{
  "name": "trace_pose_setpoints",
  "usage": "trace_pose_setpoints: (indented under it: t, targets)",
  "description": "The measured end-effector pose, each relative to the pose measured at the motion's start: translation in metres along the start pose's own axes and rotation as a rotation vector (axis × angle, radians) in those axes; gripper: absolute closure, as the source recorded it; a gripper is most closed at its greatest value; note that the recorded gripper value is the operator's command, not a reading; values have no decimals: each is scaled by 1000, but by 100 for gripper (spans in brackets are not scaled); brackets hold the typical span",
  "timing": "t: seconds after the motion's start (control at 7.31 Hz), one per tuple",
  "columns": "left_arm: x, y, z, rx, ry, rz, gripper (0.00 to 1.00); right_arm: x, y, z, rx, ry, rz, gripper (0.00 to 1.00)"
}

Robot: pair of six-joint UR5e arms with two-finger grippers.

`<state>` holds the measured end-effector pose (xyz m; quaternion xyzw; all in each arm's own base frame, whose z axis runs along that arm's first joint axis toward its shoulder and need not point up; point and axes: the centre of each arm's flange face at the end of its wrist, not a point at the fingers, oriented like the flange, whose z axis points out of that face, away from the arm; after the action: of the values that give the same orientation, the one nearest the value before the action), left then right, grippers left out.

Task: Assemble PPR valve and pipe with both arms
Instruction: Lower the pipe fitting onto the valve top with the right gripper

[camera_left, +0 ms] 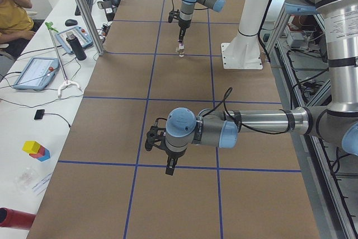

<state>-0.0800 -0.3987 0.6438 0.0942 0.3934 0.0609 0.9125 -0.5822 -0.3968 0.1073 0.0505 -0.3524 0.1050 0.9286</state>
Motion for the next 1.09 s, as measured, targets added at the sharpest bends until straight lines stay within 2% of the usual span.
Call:
trace_pose_setpoints:
  t: [0.27,0.41,0.55,1.09]
  targets:
    - [0,0,0,1,0,0,0,2,-1,7,3,2,-1,100]
    - [0,0,0,1,0,0,0,4,-1,9,3,4,-1,86]
    - [0,0,0,1,0,0,0,5,-1,10,2,6,-1,1]
    - [0,0,0,0,0,0,0,4,-1,9,3,4,-2,0]
